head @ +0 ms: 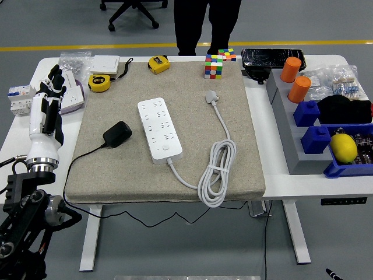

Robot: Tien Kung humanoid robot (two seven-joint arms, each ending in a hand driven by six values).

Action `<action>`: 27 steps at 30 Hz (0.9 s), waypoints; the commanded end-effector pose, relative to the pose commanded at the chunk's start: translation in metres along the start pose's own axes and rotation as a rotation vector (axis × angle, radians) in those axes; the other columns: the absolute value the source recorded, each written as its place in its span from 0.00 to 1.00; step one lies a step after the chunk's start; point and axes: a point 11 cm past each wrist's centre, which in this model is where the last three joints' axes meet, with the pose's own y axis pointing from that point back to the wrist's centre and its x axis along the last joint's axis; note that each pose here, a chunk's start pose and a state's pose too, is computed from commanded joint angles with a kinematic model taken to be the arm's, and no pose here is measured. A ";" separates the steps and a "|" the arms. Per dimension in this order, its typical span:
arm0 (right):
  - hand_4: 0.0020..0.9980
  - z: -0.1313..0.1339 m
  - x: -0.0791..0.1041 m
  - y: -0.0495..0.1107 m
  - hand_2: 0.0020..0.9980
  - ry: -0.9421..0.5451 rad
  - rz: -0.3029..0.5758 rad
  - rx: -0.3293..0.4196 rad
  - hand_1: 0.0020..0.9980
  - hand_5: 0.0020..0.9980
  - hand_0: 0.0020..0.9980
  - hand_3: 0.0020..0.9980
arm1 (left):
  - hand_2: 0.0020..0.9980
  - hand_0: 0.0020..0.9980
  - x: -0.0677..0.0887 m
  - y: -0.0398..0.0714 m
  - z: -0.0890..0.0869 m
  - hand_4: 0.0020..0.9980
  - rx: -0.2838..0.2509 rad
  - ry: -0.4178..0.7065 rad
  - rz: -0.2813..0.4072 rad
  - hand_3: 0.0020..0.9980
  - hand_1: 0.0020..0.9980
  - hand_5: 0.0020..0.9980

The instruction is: Pick up the plug,place it near the board,insert it into the board,press the button

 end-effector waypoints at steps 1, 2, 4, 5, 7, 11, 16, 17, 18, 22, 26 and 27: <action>1.00 -0.002 0.000 0.000 0.78 -0.002 0.000 0.003 0.81 0.94 0.86 0.81 | 0.87 0.87 0.003 0.002 -0.002 1.00 0.016 0.034 0.011 0.86 0.91 1.00; 1.00 -0.002 0.001 0.000 0.78 -0.005 0.000 0.006 0.81 0.94 0.86 0.81 | 0.87 0.87 0.006 0.003 -0.004 1.00 0.026 0.048 0.017 0.86 0.91 1.00; 1.00 -0.003 0.001 0.000 0.78 -0.012 0.000 0.008 0.81 0.94 0.86 0.81 | 0.87 0.87 0.009 0.005 -0.007 1.00 0.038 0.045 0.019 0.86 0.91 1.00; 1.00 -0.004 0.001 0.000 0.78 -0.019 0.000 0.010 0.81 0.94 0.86 0.81 | 0.87 0.87 0.010 0.007 -0.008 1.00 0.045 0.032 0.018 0.86 0.91 1.00; 1.00 -0.003 0.000 0.000 0.78 -0.031 0.000 0.012 0.81 1.00 0.87 0.80 | 0.84 0.86 0.011 0.008 -0.011 1.00 0.059 0.003 0.012 0.83 0.90 1.00; 1.00 -0.001 -0.003 0.000 0.78 -0.053 0.004 0.013 0.81 1.00 0.87 0.80 | 0.84 0.86 0.012 0.011 -0.020 1.00 0.102 -0.081 -0.008 0.83 0.90 1.00; 1.00 0.003 -0.007 0.000 0.77 -0.041 -0.001 -0.001 0.80 1.00 0.87 0.80 | 0.84 0.85 0.013 0.016 -0.035 1.00 0.174 -0.185 -0.025 0.82 0.89 1.00; 1.00 0.004 -0.009 0.000 0.77 -0.031 -0.005 -0.008 0.80 1.00 0.87 0.80 | 0.84 0.85 0.014 0.017 -0.038 1.00 0.190 -0.208 -0.030 0.82 0.89 1.00; 1.00 0.006 -0.010 0.001 0.77 -0.021 -0.010 -0.015 0.80 1.00 0.87 0.80 | 0.84 0.85 0.014 0.019 -0.042 1.00 0.208 -0.227 -0.036 0.82 0.89 1.00; 1.00 0.010 -0.015 0.001 0.77 -0.006 -0.017 -0.028 0.80 1.00 0.87 0.79 | 0.83 0.85 0.016 0.026 -0.052 1.00 0.255 -0.277 -0.045 0.81 0.88 0.95; 1.00 0.011 -0.018 0.001 0.77 -0.003 -0.022 -0.032 0.79 1.00 0.85 0.79 | 0.81 0.84 0.017 0.029 -0.058 1.00 0.284 -0.311 -0.057 0.81 0.86 0.86; 1.00 0.011 -0.019 0.001 0.77 -0.003 -0.024 -0.032 0.79 1.00 0.85 0.79 | 0.81 0.84 0.017 0.030 -0.059 1.00 0.287 -0.322 -0.060 0.81 0.86 0.86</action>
